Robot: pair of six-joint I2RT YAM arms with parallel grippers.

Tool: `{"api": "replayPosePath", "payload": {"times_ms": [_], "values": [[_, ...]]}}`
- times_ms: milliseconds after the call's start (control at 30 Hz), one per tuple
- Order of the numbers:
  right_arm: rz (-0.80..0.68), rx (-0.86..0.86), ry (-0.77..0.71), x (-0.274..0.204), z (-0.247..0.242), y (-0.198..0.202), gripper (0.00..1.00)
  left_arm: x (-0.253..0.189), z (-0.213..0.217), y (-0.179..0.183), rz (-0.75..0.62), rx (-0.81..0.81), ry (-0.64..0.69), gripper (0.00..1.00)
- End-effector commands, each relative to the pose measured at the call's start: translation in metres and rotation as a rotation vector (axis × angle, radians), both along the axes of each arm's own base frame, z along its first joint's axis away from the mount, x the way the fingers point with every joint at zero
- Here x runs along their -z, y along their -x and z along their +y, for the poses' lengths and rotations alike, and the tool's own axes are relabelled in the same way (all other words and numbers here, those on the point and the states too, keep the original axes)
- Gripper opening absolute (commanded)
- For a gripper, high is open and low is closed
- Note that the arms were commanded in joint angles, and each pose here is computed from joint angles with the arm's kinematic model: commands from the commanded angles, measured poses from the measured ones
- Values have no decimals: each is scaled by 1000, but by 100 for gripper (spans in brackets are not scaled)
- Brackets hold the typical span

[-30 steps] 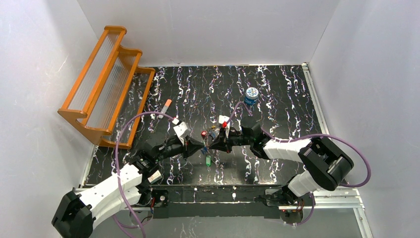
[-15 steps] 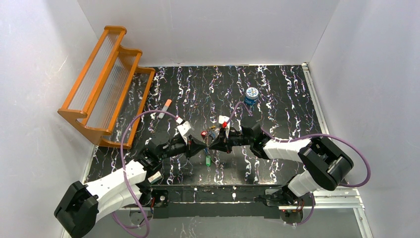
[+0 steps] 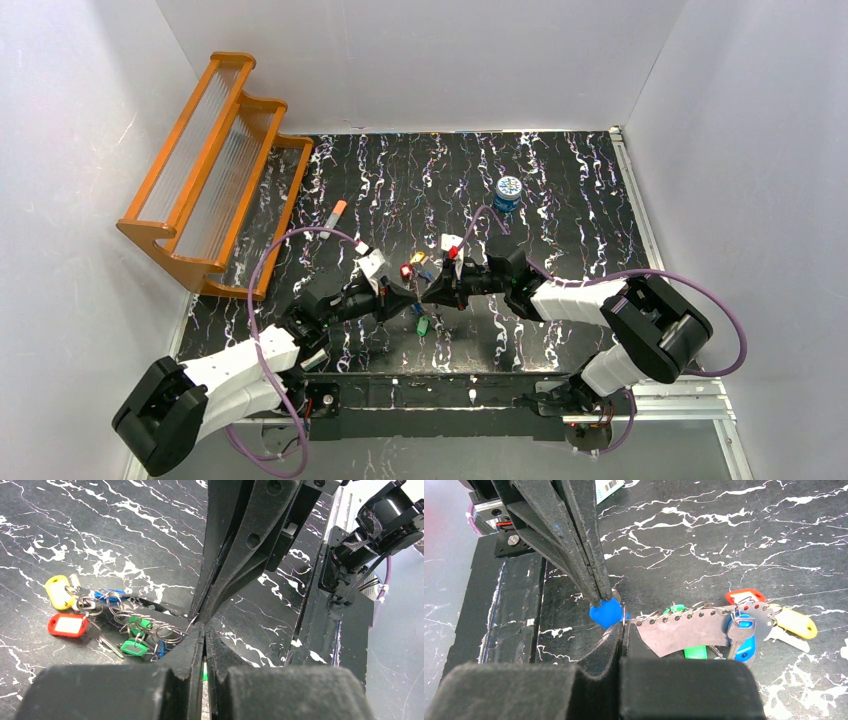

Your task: Put the keys on the keyring

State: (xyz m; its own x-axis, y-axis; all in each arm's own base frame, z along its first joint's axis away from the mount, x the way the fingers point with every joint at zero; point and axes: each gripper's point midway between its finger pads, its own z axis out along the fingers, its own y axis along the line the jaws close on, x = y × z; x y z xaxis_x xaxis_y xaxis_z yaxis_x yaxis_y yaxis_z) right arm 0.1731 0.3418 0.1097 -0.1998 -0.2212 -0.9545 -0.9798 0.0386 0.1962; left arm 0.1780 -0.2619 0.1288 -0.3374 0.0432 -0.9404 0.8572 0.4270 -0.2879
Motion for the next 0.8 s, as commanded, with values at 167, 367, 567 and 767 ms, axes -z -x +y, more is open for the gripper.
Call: {"api": "replayPosePath", "payload": {"times_ms": [167,367,567,767], "values": [[-45,-11,-58,-17,5,-5,1,0,-4,-6,-19,-15,24,0],[-44,-15,-59,-17,5,-4,1,5,-1,-10,-19,-47,17,0],[-43,-19,-62,-18,5,-3,1,9,3,-13,-18,-79,18,0],[-40,-20,-63,-18,5,-2,1,11,6,-16,-19,-110,19,0]]}}
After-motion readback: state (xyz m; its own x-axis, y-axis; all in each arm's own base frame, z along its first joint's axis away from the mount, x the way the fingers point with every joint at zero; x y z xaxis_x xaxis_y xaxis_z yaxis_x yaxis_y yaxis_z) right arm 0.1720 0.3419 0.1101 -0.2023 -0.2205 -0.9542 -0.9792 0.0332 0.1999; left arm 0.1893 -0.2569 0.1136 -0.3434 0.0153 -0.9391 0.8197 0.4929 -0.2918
